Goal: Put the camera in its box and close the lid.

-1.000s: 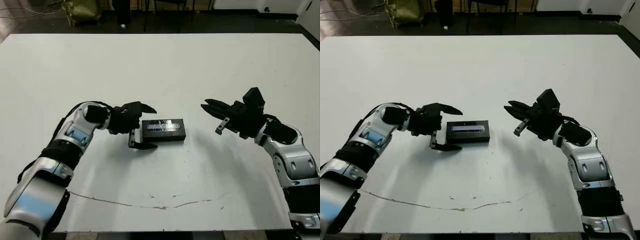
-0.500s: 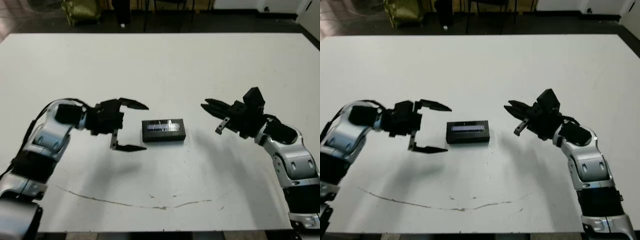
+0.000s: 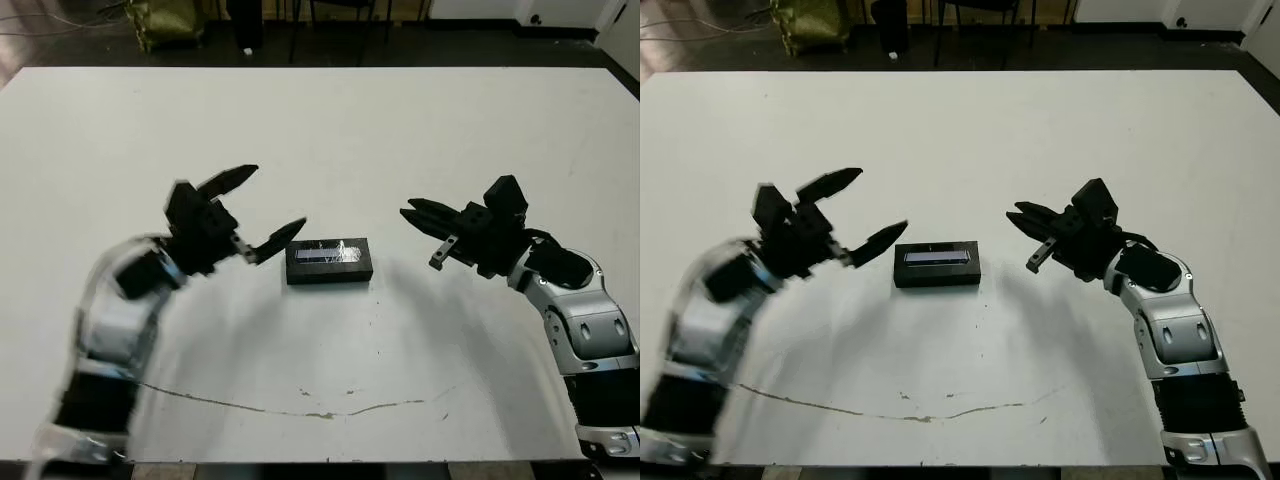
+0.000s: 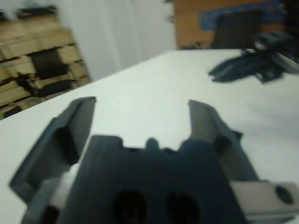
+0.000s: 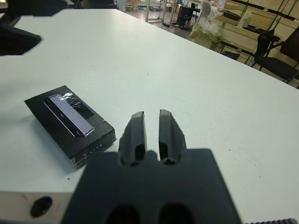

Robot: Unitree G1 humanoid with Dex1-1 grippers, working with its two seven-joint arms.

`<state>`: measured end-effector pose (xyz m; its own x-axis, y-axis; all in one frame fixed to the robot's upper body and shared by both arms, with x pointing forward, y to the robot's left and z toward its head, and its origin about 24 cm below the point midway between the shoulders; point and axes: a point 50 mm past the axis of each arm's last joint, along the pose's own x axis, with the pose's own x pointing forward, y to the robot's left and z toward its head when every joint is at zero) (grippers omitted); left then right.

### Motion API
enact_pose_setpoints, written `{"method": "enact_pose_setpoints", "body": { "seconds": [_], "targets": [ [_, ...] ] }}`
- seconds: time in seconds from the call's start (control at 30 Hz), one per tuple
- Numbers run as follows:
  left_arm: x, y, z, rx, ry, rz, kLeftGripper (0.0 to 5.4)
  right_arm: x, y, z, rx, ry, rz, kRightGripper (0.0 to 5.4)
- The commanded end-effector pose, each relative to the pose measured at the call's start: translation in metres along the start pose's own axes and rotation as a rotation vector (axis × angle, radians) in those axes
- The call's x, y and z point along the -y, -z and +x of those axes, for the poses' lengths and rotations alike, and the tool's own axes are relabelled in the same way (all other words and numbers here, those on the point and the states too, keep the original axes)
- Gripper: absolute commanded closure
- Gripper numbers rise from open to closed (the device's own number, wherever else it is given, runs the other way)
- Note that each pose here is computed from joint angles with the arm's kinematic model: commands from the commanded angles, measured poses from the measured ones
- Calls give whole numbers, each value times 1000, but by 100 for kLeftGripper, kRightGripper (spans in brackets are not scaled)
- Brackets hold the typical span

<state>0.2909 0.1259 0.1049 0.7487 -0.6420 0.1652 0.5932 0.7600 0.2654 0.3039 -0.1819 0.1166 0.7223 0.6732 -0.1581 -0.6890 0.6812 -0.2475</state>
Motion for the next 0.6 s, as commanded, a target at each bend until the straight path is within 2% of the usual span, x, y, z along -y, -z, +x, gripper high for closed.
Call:
{"method": "enact_pose_setpoints", "body": {
  "seconds": [0.03, 0.27, 0.47, 0.6],
  "targets": [
    [16, 13, 4, -78, -16, -2, 214, -2, 5, 0, -23, 8, 15, 540],
    [43, 20, 17, -162, 62, -115, 388, -2, 4, -2, -27, 10, 7, 540],
    [57, 25, 20, -195, 109, -118, 537, -2, 4, -2, -20, 16, 4, 540],
    [60, 25, 20, -235, 135, -124, 539, -3, 2, -2, -27, 20, -1, 540]
  ]
}}
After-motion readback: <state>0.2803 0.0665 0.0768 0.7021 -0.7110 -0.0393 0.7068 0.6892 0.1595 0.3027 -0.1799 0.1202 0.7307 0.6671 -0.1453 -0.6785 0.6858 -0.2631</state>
